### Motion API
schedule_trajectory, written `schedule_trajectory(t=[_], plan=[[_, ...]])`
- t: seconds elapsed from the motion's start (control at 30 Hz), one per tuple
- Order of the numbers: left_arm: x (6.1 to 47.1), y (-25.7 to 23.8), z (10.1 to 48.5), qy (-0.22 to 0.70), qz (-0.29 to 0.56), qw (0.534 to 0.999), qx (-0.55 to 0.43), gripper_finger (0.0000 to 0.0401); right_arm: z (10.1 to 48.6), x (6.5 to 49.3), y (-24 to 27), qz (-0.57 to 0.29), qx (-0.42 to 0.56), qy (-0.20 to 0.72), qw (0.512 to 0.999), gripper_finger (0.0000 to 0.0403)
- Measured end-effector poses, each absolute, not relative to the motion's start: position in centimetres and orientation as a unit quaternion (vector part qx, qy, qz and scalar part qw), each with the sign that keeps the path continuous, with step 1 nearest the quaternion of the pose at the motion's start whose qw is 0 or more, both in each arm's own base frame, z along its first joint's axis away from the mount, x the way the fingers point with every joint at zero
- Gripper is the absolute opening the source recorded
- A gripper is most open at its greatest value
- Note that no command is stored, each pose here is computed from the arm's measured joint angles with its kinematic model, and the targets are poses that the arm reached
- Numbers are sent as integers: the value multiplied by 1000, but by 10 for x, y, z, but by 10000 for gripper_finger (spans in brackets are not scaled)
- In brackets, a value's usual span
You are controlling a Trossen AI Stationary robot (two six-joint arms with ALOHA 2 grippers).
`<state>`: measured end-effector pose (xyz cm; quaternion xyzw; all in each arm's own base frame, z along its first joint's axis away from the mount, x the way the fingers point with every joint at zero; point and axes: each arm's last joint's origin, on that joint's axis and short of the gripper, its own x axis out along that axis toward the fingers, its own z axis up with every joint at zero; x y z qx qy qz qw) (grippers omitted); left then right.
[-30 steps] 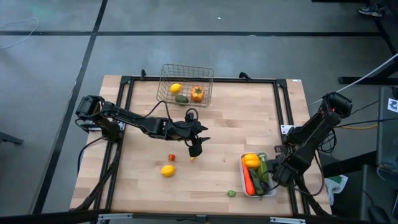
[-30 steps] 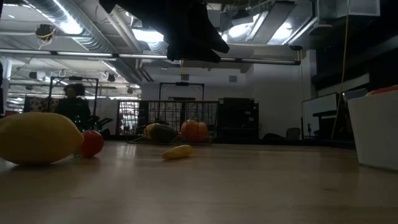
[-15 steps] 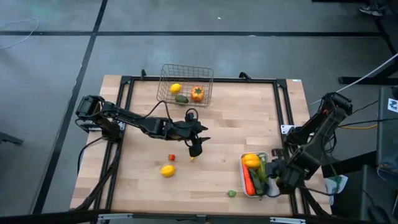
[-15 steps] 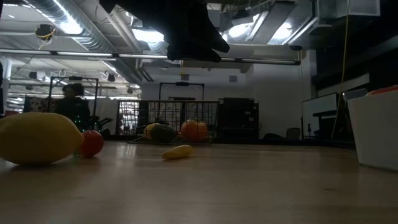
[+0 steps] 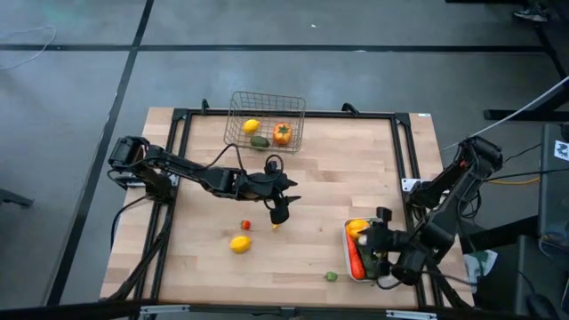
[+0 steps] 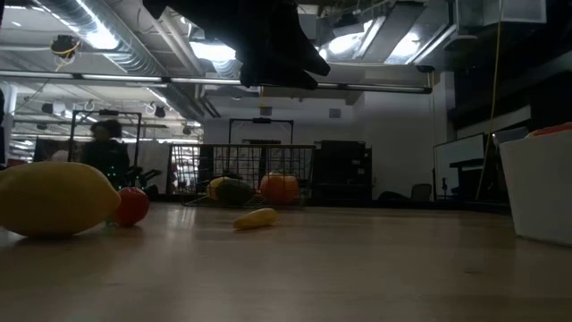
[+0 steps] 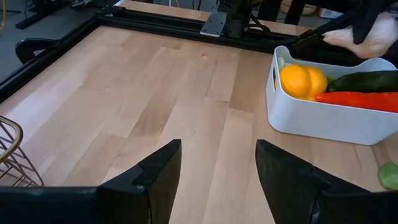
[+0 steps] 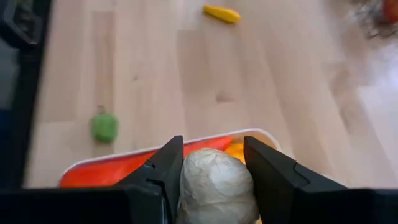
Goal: Sort produce into baskets
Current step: Put the garlic into the white bin
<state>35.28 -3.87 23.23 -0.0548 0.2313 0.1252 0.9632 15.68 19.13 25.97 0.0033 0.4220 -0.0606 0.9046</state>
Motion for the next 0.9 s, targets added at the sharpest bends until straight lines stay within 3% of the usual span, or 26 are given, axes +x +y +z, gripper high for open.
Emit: schedule_trajectory(t=[0.9], plan=[[353,-39,232,231,125,963,-55,203,228,178,209,-70,0,454,888,149]])
